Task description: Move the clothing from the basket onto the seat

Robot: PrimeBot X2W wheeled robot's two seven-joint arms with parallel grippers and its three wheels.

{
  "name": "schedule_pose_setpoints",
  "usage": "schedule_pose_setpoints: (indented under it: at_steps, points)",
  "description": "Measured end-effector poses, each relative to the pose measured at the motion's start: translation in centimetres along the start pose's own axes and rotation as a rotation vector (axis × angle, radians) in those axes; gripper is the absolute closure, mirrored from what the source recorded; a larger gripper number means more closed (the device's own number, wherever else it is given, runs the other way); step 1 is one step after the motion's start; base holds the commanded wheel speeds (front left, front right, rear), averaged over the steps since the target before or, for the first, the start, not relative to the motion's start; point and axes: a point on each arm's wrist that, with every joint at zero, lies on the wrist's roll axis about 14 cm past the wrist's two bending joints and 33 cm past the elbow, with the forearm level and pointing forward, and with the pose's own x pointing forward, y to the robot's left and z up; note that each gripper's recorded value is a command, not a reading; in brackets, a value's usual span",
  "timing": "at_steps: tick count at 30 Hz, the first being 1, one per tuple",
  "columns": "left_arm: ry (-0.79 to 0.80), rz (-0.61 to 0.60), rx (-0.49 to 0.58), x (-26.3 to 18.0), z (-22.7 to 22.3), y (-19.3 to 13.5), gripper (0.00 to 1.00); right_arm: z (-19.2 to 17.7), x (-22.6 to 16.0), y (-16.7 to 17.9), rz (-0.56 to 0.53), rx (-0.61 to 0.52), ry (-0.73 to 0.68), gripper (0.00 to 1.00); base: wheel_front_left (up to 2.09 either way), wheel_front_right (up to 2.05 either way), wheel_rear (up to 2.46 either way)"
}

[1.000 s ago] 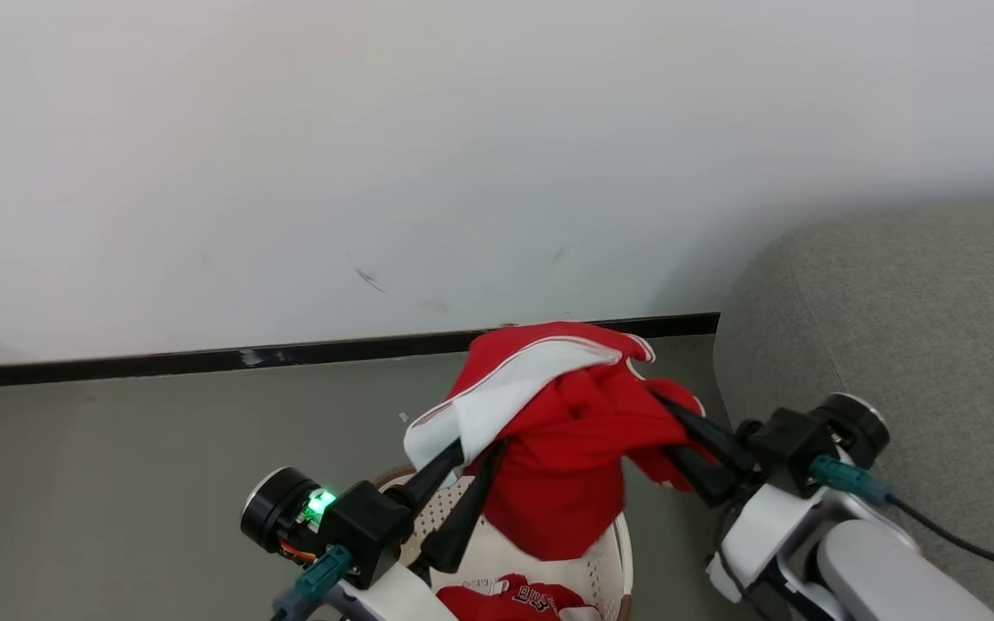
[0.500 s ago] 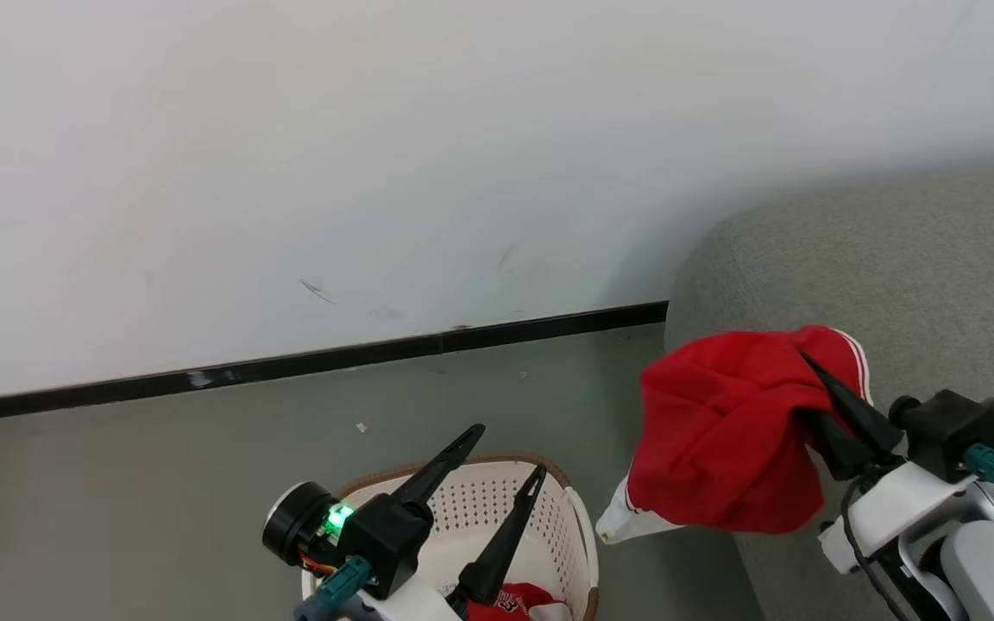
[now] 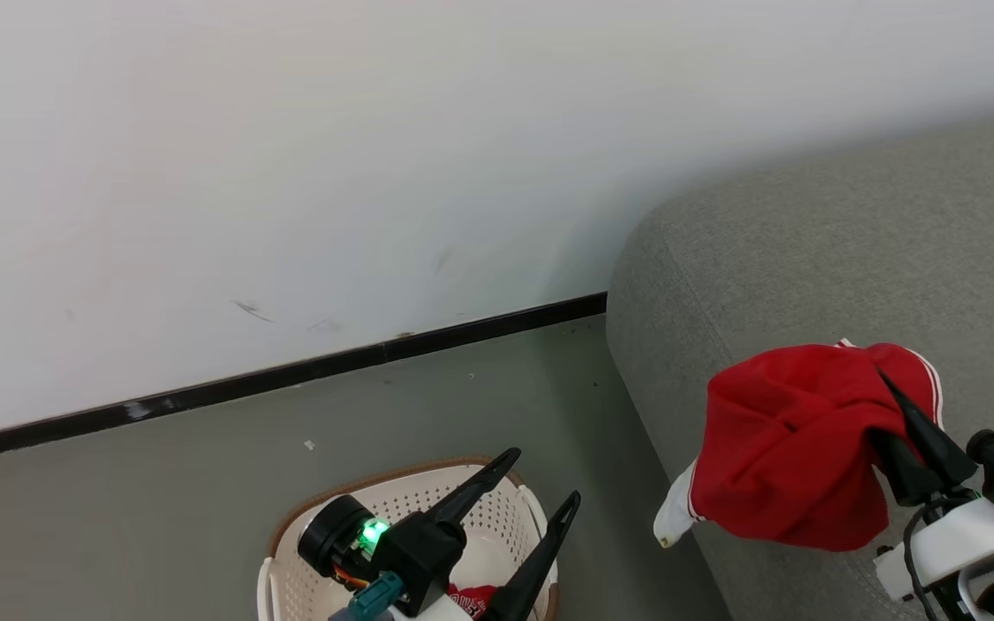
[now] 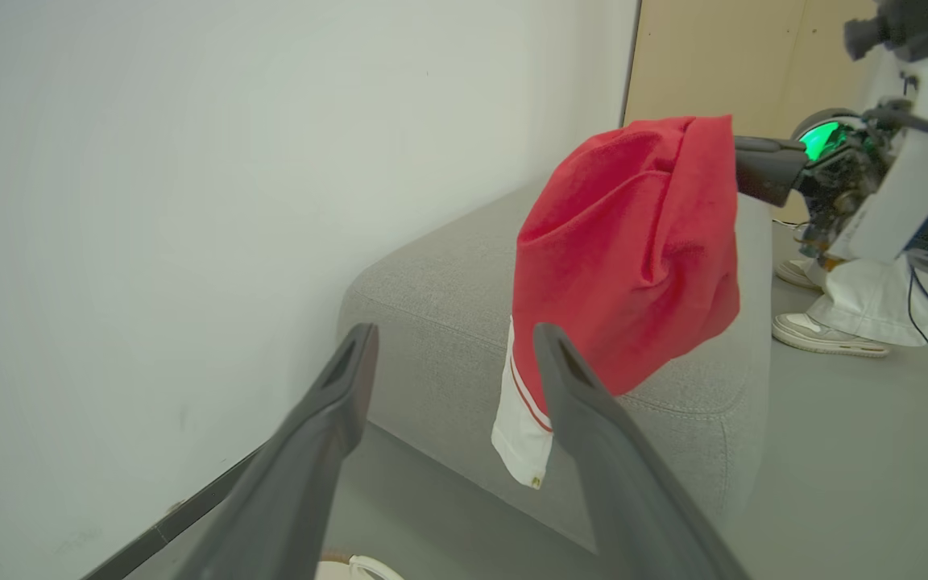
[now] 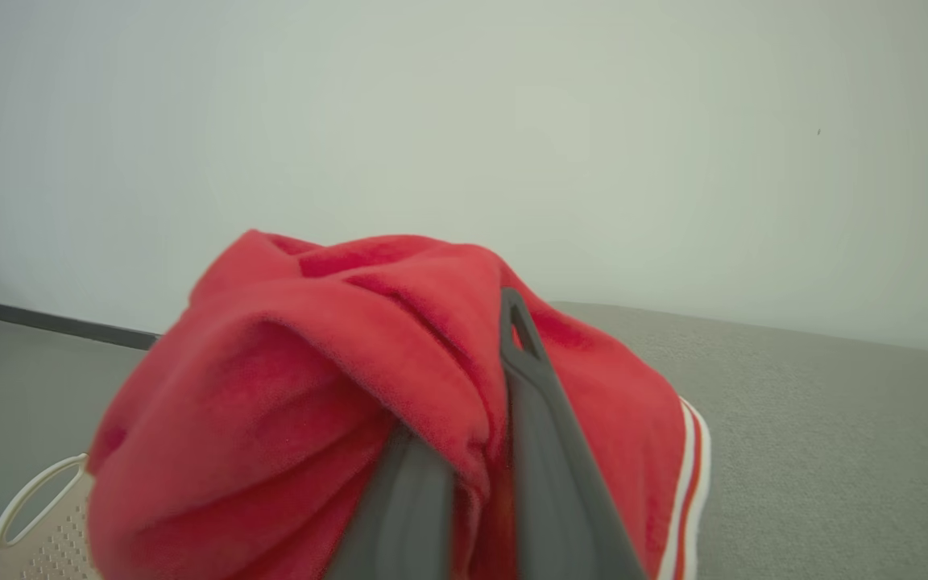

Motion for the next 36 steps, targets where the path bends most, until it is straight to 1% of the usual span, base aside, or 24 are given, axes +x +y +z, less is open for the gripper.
schedule_pose_setpoints:
  at_steps: [7, 12, 16, 20, 23, 29, 31, 36]
  points:
    - [0.008, -0.069, -0.026, 0.8, -0.7, -1.8, 0.0, -0.1, -2.7, -2.1, -0.094, -0.01, 0.018, 1.0, 0.0, 0.0, 0.0]
    - [0.012, -0.104, -0.037, 1.4, -1.2, -2.7, 0.0, -0.3, -4.3, -2.6, -0.139, 0.001, 0.034, 1.0, 0.0, 0.0, 0.0]
    - [0.014, -0.118, -0.045, 1.8, -1.5, -3.2, 0.0, -0.4, -5.1, -2.3, -0.148, 0.012, 0.042, 1.0, 0.0, 0.0, 0.0]
    - [0.013, -0.11, -0.053, 2.2, -1.7, -3.0, 0.0, -0.6, -5.2, -1.4, -0.117, 0.013, 0.051, 1.0, 0.0, 0.0, 0.0]
    - [0.012, -0.087, -0.06, 2.5, -1.9, -2.4, 0.0, 0.6, -4.0, -1.7, -0.087, -0.028, 0.018, 1.0, 0.0, 0.0, 0.0]
    - [0.02, -0.041, -0.066, 2.8, -2.5, -1.0, 0.0, 5.5, 0.3, -4.7, -0.087, -0.129, -0.126, 1.0, 0.0, 0.0, 0.0]
    - [0.02, -0.029, -0.061, 2.9, -2.6, -0.5, 0.0, 6.3, 1.3, -5.6, -0.092, -0.151, -0.145, 1.0, 0.0, 0.0, 0.0]
    - [0.004, 0.005, -0.043, 3.4, -2.3, 1.1, 0.0, 7.1, 3.6, -8.7, -0.139, -0.165, -0.157, 1.0, 0.0, 0.0, 0.0]
